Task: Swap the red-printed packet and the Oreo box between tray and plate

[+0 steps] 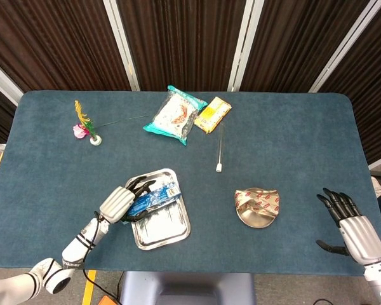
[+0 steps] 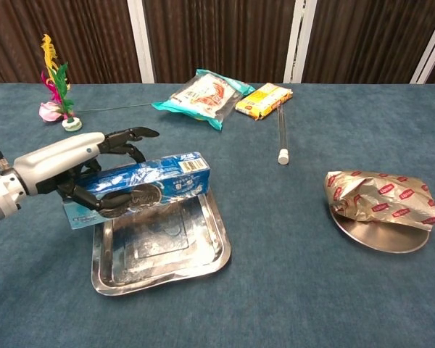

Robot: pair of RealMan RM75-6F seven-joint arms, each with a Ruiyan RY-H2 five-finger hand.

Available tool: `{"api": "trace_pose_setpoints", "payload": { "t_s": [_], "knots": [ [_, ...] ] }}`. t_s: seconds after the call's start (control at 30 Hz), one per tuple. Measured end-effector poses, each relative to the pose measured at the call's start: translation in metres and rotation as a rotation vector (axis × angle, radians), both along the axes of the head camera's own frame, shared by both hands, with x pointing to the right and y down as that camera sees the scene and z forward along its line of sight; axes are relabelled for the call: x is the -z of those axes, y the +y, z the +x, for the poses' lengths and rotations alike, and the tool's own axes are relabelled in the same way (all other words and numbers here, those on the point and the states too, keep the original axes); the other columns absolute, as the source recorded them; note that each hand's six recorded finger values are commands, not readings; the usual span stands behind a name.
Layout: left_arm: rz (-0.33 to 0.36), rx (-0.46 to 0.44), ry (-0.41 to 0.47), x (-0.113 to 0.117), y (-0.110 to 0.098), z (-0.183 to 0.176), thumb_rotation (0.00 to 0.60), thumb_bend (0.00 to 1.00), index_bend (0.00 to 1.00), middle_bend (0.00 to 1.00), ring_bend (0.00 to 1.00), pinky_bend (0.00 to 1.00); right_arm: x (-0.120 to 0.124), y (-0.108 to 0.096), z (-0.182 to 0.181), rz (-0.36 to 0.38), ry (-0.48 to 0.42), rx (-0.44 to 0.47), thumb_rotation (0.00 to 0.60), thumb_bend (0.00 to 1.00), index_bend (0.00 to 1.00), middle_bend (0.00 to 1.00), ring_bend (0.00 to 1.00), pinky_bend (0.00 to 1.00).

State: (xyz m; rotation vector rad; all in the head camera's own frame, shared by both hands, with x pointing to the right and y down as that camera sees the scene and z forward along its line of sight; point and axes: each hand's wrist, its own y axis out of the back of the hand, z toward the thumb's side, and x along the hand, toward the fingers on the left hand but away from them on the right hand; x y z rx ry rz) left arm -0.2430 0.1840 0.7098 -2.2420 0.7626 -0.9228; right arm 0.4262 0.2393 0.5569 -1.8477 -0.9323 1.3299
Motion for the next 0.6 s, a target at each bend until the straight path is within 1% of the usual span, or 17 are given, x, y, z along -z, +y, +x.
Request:
{"api": "trace_pose_setpoints", "payload": {
  "t_s": [0.3,0.47,0.6],
  "knots": [
    [-0.034,0.053,0.018,0.034,0.013,-0.009,0.600,0.32,0.00,0.00,0.00,0.06,0.001,0.003,-0.003,0.005,0.003,0.004,0.600,0.20,0.00,0.00,0.00,0.00],
    [-0.047,0.046,0.015,0.029,0.016,0.002,0.600,0.32,0.00,0.00,0.00,0.02,0.002,0.006,-0.008,0.001,-0.005,0.025,0.600,0.20,0.00,0.00,0.00,0.00],
    [-0.045,0.038,0.020,0.020,0.012,0.015,0.600,0.31,0.00,0.00,0.00,0.00,0.004,0.007,-0.006,0.002,-0.003,0.024,0.600,0.20,0.00,0.00,0.00,0.00]
  ]
}}
